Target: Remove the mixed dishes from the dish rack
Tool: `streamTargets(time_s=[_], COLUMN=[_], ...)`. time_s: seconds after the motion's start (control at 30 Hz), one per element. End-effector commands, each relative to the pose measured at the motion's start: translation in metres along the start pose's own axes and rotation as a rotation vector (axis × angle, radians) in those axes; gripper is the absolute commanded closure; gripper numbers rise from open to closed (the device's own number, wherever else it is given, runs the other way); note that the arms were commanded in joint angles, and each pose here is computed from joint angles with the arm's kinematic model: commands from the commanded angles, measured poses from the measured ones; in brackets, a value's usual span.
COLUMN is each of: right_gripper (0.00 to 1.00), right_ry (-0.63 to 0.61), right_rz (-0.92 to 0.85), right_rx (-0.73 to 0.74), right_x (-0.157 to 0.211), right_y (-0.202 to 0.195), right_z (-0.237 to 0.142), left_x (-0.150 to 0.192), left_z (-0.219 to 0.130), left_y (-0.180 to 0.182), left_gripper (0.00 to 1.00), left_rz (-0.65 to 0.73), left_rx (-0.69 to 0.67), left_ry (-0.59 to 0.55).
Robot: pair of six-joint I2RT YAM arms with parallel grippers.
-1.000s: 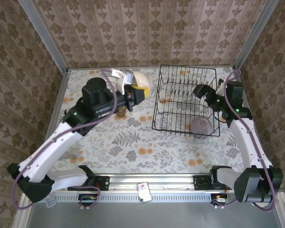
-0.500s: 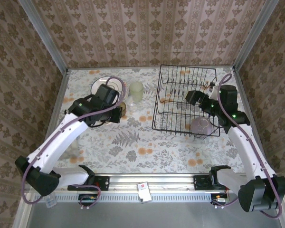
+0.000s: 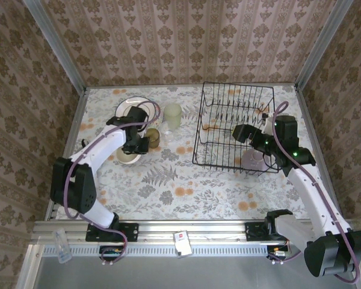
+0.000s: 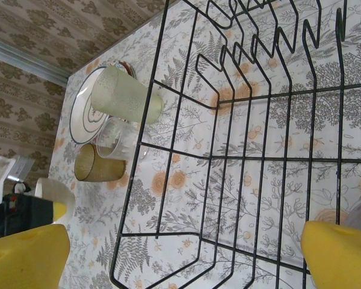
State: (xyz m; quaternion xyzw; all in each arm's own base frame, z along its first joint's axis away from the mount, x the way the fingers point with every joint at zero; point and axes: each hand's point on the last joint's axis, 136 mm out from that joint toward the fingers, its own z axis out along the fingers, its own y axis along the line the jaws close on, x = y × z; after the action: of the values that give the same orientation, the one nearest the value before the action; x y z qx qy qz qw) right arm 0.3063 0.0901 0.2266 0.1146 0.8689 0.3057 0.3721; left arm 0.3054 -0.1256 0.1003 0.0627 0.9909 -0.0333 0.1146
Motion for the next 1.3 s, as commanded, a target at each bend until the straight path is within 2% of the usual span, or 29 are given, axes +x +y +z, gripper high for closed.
streamTargets(time_s=[0.0, 0.43, 0.83, 1.27], right_gripper=[0.00, 0.00, 0.00, 0.00], right_ry=[0.028, 0.057, 0.064, 0.067], right_rz=[-0.018, -0.027, -0.030, -0.031], right_rx=[0.017, 0.008, 0.006, 0.008], right_x=[0.012, 0.023, 0.026, 0.028], right_y=[-0.004, -0.004, -0.004, -0.004], right_z=[-0.001, -0.001, 0.000, 0.000], left_x=[-0.017, -0.050, -0.058, -0.057], left_z=[0.009, 0.028, 0.045, 0.050], left_y=[0.012, 0.034, 0.040, 0.045], left_gripper=[1.00, 1.00, 1.00, 0.83], left_rz=[0.003, -0.032, -0.036, -0.041], left_rx=[-0.029, -0.105, -0.128, -0.143], left_ry=[-0.037, -0.038, -0.012, -0.003])
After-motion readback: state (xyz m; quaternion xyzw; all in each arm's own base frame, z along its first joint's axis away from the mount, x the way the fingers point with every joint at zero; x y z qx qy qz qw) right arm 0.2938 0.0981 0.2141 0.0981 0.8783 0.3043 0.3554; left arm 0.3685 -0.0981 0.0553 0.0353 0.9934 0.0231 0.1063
